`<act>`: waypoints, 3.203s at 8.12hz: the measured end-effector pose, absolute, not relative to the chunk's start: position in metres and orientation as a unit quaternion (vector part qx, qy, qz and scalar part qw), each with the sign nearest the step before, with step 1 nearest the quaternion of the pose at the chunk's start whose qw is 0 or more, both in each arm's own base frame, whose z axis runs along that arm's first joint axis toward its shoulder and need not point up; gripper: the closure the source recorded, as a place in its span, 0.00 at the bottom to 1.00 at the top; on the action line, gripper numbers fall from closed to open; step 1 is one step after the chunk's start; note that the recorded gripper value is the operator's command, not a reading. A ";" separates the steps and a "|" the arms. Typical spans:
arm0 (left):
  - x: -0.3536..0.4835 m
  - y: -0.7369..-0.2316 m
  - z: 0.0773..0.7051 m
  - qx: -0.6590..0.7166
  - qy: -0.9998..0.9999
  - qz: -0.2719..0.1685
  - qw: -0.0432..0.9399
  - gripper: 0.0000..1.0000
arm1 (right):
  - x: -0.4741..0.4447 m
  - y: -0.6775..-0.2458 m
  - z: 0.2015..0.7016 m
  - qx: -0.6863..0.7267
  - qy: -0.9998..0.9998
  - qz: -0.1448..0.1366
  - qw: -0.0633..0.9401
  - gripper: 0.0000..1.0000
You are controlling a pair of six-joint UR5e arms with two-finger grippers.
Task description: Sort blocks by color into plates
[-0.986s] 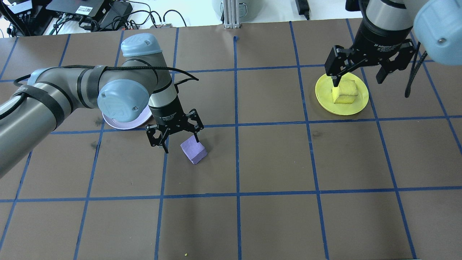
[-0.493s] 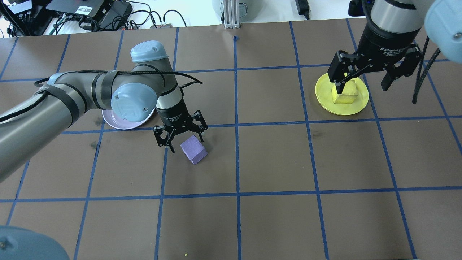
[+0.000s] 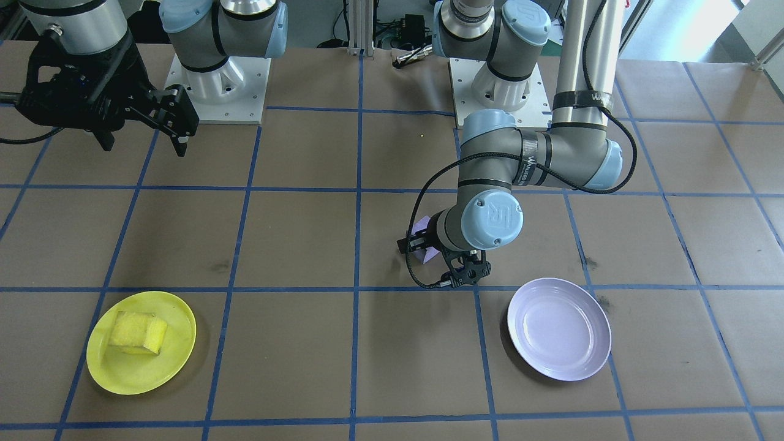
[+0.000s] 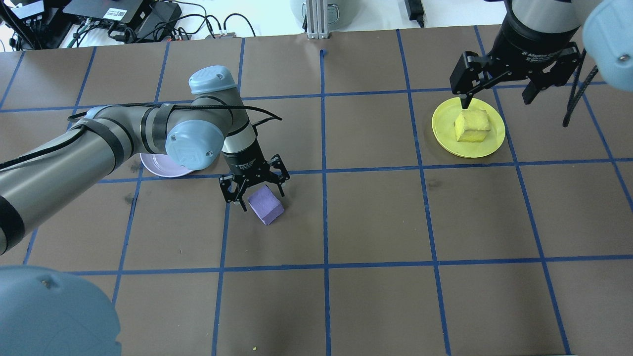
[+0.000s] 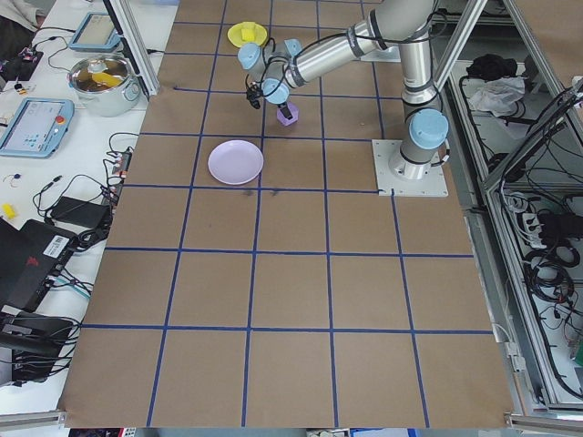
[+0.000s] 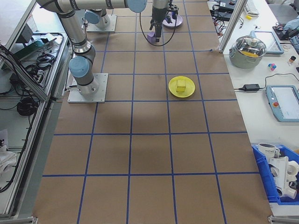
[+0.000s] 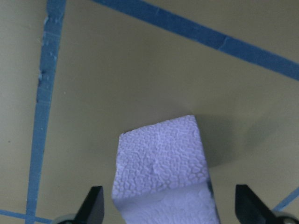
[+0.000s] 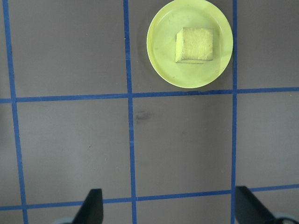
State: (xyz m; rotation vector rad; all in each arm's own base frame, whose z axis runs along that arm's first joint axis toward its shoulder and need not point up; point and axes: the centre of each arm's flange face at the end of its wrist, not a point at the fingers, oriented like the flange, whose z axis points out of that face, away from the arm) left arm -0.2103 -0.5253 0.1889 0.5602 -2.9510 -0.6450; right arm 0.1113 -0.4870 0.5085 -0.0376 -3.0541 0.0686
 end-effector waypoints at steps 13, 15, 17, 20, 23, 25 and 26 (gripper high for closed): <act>-0.109 -0.616 0.327 0.065 -0.993 -0.083 0.044 1.00 | 0.107 -0.486 0.505 -0.053 -0.997 0.023 0.059 0.00; -0.050 -0.640 0.313 0.003 -0.996 -0.081 0.040 1.00 | 0.108 -0.486 0.505 -0.053 -0.997 0.023 0.059 0.00; 0.010 -0.659 0.271 -0.019 -0.995 -0.092 0.045 1.00 | 0.108 -0.486 0.505 -0.054 -0.997 0.023 0.058 0.00; 0.034 -0.668 0.239 -0.033 -0.994 -0.097 0.037 0.00 | 0.108 -0.486 0.505 -0.054 -0.997 0.022 0.057 0.00; 0.030 -0.663 0.248 -0.033 -0.993 -0.105 0.036 0.00 | 0.108 -0.486 0.505 -0.054 -0.997 0.023 0.055 0.00; 0.007 -0.654 0.293 -0.044 -0.995 -0.080 0.026 0.00 | 0.109 -0.486 0.505 -0.054 -0.997 0.023 0.055 0.00; -0.014 -0.643 0.326 -0.041 -0.997 -0.067 0.020 0.00 | 0.109 -0.486 0.505 -0.054 -0.997 0.023 0.055 0.00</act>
